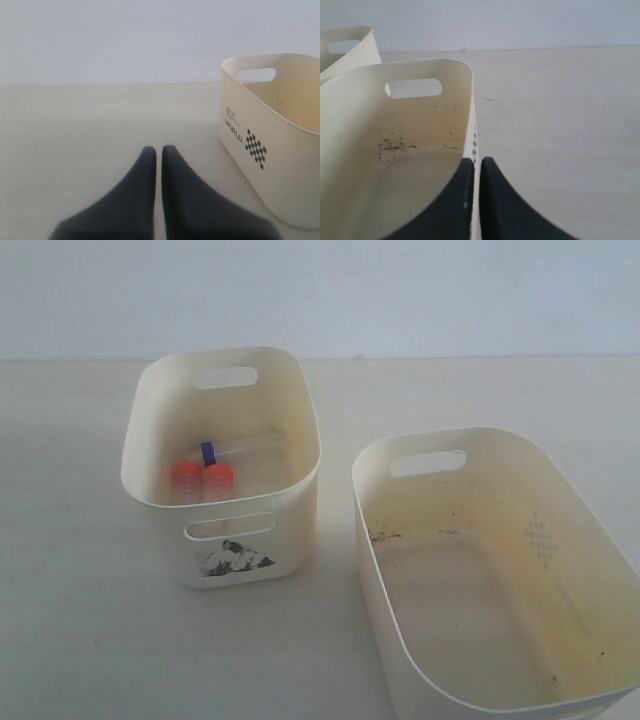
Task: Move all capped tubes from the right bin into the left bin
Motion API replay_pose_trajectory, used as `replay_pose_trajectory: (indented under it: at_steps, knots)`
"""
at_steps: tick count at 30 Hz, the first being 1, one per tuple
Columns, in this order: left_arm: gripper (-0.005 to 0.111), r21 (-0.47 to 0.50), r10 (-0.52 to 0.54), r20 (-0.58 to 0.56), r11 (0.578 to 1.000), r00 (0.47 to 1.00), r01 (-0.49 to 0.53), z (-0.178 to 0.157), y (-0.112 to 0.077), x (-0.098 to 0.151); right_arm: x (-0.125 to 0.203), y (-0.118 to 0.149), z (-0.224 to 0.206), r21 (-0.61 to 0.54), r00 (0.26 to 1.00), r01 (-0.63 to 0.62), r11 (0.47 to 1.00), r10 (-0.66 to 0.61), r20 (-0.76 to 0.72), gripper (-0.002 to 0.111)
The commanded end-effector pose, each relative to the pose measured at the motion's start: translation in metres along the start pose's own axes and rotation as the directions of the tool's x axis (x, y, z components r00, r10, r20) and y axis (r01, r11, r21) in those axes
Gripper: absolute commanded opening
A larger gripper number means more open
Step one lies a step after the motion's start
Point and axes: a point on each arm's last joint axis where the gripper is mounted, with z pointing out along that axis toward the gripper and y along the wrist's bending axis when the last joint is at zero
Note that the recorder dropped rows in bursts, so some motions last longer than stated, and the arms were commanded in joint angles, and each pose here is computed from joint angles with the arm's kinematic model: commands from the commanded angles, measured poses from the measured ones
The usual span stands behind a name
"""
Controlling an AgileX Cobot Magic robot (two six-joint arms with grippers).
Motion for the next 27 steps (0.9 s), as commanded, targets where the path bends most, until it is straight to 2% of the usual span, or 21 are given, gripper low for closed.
replay_pose_trajectory:
  at_steps: [1, 7, 12, 27]
  knots:
    - [0.004, -0.003, -0.005, 0.007, 1.000, 1.000, 0.005, -0.0005, 0.0002, -0.0011, -0.0006, -0.0006, -0.0004, 0.009, 1.000, 0.021, 1.000, -0.021, 0.007, 0.004]
    - [0.004, -0.003, -0.005, 0.007, 1.000, 1.000, 0.005, -0.0005, 0.0002, -0.0011, -0.0008, -0.0015, -0.0004, 0.025, 1.000, 0.011, 1.000, -0.011, 0.011, 0.004]
    - [0.004, -0.003, -0.005, 0.007, 1.000, 1.000, 0.005, -0.0005, 0.0002, -0.0011, -0.0015, -0.0064, -0.0006, 0.116, 0.999, -0.024, 0.993, 0.021, 0.026, 0.004]
    - [0.004, -0.003, -0.005, 0.007, 1.000, 1.000, 0.005, -0.0005, 0.0002, -0.0011, -0.0016, -0.0066, -0.0006, 0.120, 0.999, -0.027, 0.992, 0.024, 0.027, 0.004]
